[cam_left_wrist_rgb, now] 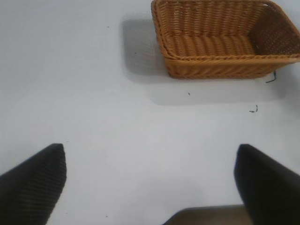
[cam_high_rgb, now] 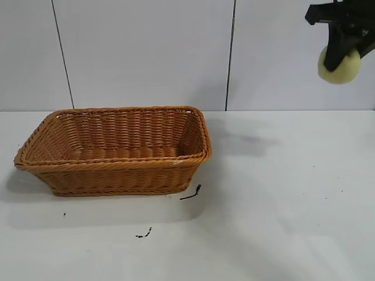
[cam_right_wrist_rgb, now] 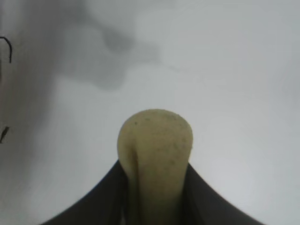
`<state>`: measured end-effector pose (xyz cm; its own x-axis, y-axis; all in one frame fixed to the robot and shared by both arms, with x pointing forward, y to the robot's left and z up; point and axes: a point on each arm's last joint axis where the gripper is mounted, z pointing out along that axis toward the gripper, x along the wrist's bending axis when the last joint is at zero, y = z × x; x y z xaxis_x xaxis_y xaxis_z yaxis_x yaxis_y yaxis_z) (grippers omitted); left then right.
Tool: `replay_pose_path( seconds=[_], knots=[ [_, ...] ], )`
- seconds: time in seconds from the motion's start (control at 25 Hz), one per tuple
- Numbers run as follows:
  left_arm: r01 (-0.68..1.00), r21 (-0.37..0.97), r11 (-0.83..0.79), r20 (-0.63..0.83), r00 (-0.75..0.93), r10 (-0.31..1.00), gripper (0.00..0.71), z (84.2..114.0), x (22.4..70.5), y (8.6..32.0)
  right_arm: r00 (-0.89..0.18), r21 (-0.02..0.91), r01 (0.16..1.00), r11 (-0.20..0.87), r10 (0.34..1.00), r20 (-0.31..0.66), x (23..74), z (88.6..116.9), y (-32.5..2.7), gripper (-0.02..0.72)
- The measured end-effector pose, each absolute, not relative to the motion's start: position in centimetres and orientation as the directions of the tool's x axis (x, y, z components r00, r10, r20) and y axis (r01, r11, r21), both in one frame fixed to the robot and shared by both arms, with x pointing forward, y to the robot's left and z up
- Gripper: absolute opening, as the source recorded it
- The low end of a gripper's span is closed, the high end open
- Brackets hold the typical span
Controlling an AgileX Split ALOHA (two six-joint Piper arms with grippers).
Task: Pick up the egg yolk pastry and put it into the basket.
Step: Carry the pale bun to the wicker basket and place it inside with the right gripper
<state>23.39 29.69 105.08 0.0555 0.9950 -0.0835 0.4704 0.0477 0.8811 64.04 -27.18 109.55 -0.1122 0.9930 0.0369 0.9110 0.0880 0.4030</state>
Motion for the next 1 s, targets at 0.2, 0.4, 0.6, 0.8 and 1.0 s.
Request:
replay_pose_path(
  seconds=[0.2, 0.4, 0.6, 0.8, 1.0],
  knots=[
    [0.47, 0.881, 0.048, -0.083, 0.056, 0.995, 0.695, 105.1, 23.4, 29.7, -0.234, 0.454, 0.87, 0.191, 0.971, 0.04, 64.1, 111.1, -21.2, 0.169],
    [0.47, 0.881, 0.048, -0.083, 0.056, 0.995, 0.695, 105.1, 23.4, 29.7, -0.383, 0.484, 0.817, 0.312, 0.922, 0.053, 63.9, 111.1, -13.3, 0.169],
    [0.47, 0.881, 0.048, -0.083, 0.056, 0.995, 0.695, 105.1, 23.4, 29.7, -0.508, 0.501, 0.76, 0.414, 0.859, 0.062, 63.5, 109.8, -5.8, 0.169],
    [0.47, 0.881, 0.048, -0.083, 0.056, 0.995, 0.695, 105.1, 23.4, 29.7, -0.577, 0.478, 0.735, 0.482, 0.814, 0.067, 63.2, 106.7, -0.7, 0.169],
    [0.47, 0.881, 0.048, -0.083, 0.056, 0.995, 0.695, 105.1, 23.4, 29.7, -0.606, 0.418, 0.738, 0.529, 0.793, 0.066, 63.6, 101.1, 2.3, 0.169]
  ],
)
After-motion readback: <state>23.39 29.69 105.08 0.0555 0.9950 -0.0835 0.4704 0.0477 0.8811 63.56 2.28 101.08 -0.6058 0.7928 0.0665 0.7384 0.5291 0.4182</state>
